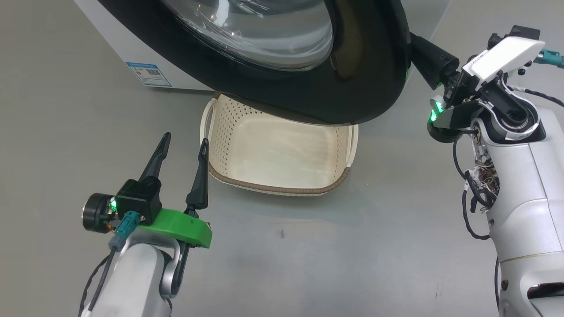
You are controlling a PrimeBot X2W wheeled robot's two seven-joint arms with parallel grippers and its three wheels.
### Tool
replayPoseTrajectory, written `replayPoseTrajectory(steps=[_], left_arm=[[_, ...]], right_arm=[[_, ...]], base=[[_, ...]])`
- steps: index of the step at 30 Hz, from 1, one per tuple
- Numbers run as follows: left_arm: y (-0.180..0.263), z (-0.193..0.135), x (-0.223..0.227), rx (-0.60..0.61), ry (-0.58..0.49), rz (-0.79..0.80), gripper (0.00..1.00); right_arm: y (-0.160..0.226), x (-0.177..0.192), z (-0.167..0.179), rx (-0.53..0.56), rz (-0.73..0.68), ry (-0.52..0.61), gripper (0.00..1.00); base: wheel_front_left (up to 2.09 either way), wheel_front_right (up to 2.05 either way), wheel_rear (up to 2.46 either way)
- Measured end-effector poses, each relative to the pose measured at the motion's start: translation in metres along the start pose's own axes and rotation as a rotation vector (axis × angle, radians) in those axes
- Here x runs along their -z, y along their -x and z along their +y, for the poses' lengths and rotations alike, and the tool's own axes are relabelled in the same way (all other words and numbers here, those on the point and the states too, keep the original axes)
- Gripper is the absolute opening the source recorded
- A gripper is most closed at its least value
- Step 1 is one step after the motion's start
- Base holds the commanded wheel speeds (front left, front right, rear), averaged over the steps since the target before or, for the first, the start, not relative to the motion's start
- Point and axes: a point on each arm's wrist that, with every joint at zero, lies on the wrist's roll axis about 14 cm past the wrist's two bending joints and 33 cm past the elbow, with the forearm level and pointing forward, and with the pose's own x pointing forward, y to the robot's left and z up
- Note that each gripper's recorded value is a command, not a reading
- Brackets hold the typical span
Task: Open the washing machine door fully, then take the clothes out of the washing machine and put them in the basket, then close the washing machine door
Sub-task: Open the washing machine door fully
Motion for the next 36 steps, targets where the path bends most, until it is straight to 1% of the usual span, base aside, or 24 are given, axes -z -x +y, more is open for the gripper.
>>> replayPoseTrajectory(steps=[8,17,22,36], left_arm=[[0.0,0.001,-0.001,-0.005,0.009,-0.002,1.0],[0.001,0.0,-0.004,-0.004,0.009,-0.008,1.0],[0.002,-0.003,-0.009,0.004,0.007,-0.02,1.0],[0.014,-0.007,-0.022,0.011,0.003,-0.051,1.0]], right_arm=[[0.001,0.006,-0.001,0.0,0.04,-0.02,0.0],[0.003,0.019,0.0,0.003,0.101,-0.017,0.0],[0.01,0.036,-0.004,0.013,0.149,-0.028,0.0],[0.026,0.072,-0.004,0.02,0.22,-0.053,0.0]], base=[[0.0,0.0,0.0],[0.0,0.0,0.0],[0.0,0.0,0.0],[0.0,0.0,0.0]])
